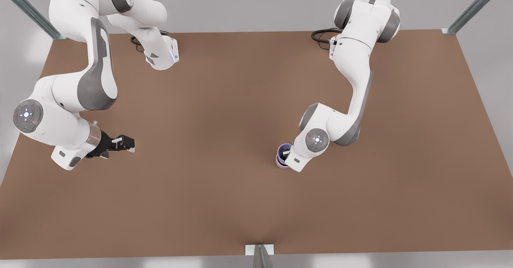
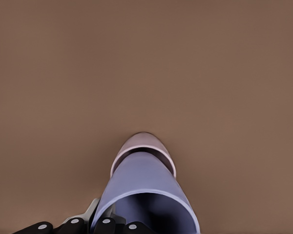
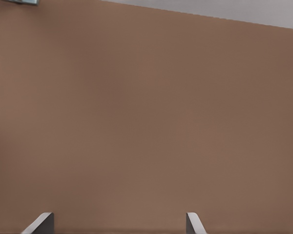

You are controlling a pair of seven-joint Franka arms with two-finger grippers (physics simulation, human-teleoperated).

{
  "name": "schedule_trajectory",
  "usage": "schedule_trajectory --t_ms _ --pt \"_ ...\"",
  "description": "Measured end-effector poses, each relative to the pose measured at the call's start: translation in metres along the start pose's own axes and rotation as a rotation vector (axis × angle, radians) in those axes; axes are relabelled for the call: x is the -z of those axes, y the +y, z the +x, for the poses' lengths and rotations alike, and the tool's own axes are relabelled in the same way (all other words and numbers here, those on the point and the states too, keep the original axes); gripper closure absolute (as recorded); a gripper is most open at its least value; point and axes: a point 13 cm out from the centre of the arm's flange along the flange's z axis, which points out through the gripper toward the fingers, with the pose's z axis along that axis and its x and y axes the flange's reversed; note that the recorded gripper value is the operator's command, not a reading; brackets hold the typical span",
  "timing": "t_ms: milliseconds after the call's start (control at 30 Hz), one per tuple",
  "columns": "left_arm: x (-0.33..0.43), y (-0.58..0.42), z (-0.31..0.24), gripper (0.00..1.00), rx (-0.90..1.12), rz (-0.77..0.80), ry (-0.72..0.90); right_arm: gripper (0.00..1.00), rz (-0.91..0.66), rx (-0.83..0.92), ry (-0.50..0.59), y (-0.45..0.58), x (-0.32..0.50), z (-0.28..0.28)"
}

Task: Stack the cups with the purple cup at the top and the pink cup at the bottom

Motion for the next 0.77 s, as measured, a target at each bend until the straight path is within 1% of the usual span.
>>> schedule_trajectory --t_ms 67,100,133,233,267,300,400,467,567,633,700,767 --pt "-0.003 0.000 0.000 0.48 0.005 -0.001 0.002 0.00 0.000 0.006 0.000 0.000 0.000 0.000" --pt "-0.004 0.000 -0.001 0.38 0.007 0.000 0.003 0.00 0.000 0.009 0.001 0.000 0.000 0.000" --pt "-0.004 -0.001 -0.001 0.31 0.009 0.002 0.003 0.00 0.000 0.010 0.002 0.000 0.000 0.000" --pt "-0.002 -0.002 -0.001 0.31 0.012 0.007 0.002 0.00 0.001 0.001 0.004 0.000 0.000 0.001" --pt "0.000 -0.001 0.000 0.25 0.013 0.007 0.001 0.00 0.001 -0.002 0.004 0.000 -0.001 0.001" --pt "0.004 -0.001 0.000 0.00 0.014 0.009 -0.003 0.00 0.001 -0.006 0.005 0.000 -0.001 0.001" --pt "0.036 0.006 0.000 0.00 0.020 0.010 -0.018 0.00 0.001 -0.014 0.007 -0.001 -0.001 0.002" --pt "0.085 0.025 -0.005 0.00 0.044 0.021 -0.038 0.00 0.001 -0.018 0.007 -0.001 -0.001 0.002" --pt "0.173 0.123 -0.046 0.00 0.160 0.064 -0.085 0.00 0.001 -0.025 0.007 -0.001 -0.001 0.002" --pt "0.205 0.192 -0.061 0.00 0.197 0.027 -0.117 0.00 0.001 -0.028 0.007 -0.002 -0.001 0.002" --pt "0.209 0.232 -0.035 0.00 0.161 -0.036 -0.094 0.00 0.001 -0.030 0.008 -0.002 -0.001 0.002" --pt "0.211 0.249 -0.016 0.00 0.110 -0.068 -0.084 0.00 0.001 -0.033 0.009 -0.002 -0.001 0.002"
